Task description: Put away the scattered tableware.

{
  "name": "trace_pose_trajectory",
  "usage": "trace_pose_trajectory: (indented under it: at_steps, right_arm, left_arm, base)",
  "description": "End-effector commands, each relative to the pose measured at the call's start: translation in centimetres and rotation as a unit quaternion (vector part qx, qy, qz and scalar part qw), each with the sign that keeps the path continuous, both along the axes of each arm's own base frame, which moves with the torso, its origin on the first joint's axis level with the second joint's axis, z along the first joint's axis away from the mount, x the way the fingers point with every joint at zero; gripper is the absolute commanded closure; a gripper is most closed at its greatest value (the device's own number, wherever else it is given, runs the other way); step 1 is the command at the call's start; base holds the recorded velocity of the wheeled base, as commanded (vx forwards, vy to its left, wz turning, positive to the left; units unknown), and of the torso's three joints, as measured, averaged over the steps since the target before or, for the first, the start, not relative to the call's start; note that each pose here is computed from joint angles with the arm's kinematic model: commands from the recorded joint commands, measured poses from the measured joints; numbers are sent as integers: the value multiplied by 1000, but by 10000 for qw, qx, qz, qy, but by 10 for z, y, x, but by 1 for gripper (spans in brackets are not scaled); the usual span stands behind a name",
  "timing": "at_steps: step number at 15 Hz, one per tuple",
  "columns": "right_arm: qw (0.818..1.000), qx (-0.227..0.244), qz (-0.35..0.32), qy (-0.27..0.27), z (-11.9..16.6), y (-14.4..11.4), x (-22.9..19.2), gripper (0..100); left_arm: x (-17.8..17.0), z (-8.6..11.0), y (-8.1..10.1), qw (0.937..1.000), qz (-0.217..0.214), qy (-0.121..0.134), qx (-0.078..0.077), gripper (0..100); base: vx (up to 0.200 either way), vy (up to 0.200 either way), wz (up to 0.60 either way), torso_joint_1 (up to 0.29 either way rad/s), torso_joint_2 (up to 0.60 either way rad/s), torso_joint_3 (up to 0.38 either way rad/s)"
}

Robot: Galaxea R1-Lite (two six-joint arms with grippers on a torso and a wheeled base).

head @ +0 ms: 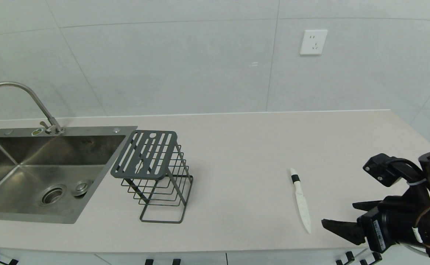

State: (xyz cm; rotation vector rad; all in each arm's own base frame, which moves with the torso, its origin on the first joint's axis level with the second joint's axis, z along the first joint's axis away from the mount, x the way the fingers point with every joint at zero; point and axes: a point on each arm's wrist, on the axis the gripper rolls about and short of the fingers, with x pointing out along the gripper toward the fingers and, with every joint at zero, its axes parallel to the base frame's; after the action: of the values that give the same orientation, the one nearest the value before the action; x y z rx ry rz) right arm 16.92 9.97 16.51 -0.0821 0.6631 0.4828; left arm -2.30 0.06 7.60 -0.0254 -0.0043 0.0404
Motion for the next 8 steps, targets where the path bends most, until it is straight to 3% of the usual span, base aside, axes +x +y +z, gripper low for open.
trace_pose_trajectory:
  at_steps: [1, 6, 8]
  right_arm:
    - [9995, -185, 25, 264, -11, 12, 17, 0]
    - [9986, -339, -188, 367, -26, 28, 45, 0]
    - [9978, -153, -529, 362, -34, 38, 64, 0]
  left_arm:
    - [0, 0, 0, 10000, 5, 4, -4, 0]
    - [0, 0, 0, 10000, 5, 3, -11, 0]
    - [0, 0, 0, 10000, 13, 3, -19, 0]
  base:
    - [0, 0, 0, 0, 0, 0]
    - [0, 0, 0, 0, 0, 0]
    - [0, 0, 0, 0, 0, 0]
